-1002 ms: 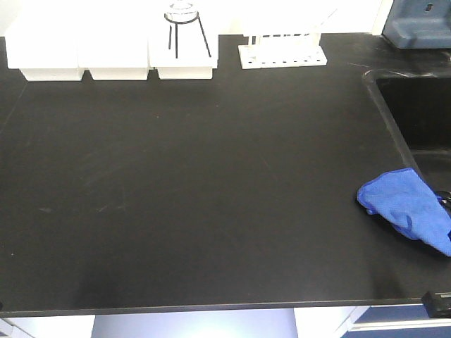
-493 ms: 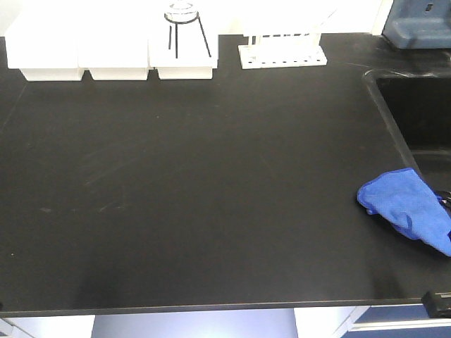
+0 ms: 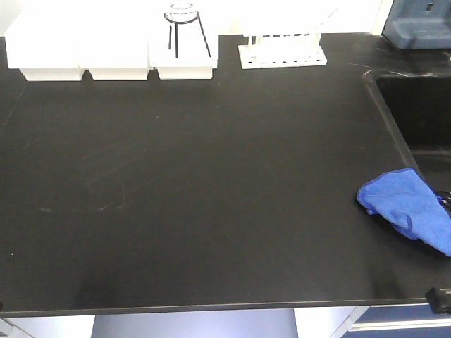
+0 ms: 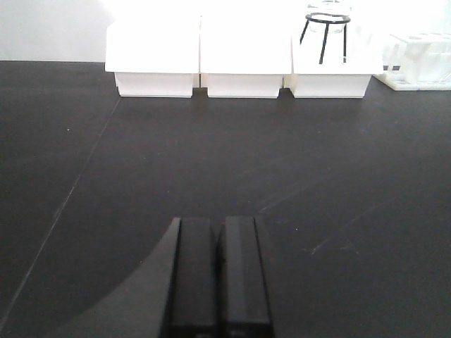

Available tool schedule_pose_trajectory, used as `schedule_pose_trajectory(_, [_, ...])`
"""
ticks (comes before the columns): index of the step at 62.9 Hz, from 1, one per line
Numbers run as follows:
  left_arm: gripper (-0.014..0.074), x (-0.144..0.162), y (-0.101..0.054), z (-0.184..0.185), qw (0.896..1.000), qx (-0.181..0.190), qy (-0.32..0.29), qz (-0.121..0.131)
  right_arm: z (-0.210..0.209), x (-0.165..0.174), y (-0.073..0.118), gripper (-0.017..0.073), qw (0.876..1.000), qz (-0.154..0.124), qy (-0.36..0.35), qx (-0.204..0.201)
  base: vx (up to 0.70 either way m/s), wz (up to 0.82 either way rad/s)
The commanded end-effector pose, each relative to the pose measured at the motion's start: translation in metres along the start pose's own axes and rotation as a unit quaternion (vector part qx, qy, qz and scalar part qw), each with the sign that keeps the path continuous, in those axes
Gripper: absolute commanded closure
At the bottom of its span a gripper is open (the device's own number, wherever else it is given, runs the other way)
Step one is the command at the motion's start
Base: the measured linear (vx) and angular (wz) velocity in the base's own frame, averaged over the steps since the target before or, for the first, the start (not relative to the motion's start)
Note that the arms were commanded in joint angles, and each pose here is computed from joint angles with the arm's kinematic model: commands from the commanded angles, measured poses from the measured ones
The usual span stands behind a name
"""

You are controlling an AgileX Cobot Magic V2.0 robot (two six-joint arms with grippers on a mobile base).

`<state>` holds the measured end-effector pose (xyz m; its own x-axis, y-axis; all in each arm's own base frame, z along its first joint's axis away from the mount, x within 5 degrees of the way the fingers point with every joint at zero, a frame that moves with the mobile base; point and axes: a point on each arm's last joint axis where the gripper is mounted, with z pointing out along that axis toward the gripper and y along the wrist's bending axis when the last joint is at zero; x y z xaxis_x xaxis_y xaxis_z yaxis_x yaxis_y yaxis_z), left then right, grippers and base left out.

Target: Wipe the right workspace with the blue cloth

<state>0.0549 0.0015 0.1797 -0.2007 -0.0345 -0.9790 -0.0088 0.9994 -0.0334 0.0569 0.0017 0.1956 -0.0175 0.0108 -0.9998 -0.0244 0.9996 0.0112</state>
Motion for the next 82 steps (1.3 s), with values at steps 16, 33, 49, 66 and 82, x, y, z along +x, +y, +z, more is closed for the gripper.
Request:
schedule_pose_trajectory(16, [0.0599,0.002,-0.001,0.001,0.999,0.009,-0.033,-0.003,-0.011,-0.106,-0.001,0.0567,0.983,-0.022,-0.183,0.014,0.0,0.0])
schedule_pose_trajectory(33, [0.0599,0.002,-0.001,0.001,0.999,0.009,-0.033,-0.003,0.081,-0.199,0.005,0.0567,0.989,-0.044,0.136,-0.026,0.0,0.0])
schedule_pose_trajectory(49, [0.0599,0.002,-0.001,0.001,0.999,0.009,-0.033,-0.003,0.152,-0.204,0.006,0.0565,0.958,-0.049,0.28,-0.042,0.0,0.0])
schedule_pose_trajectory(66, [0.0599,0.002,-0.001,0.001,0.999,0.009,-0.033,-0.003,0.184,-0.15,-0.001,0.0438,0.883,-0.079,0.462,-0.033,0.0,0.0])
schedule_pose_trajectory(82, [0.0599,0.002,-0.001,0.001,0.999,0.009,-0.033,-0.003,0.191,-0.136,-0.009,0.0058,0.858,-0.098,0.505,0.001,0.0,0.0])
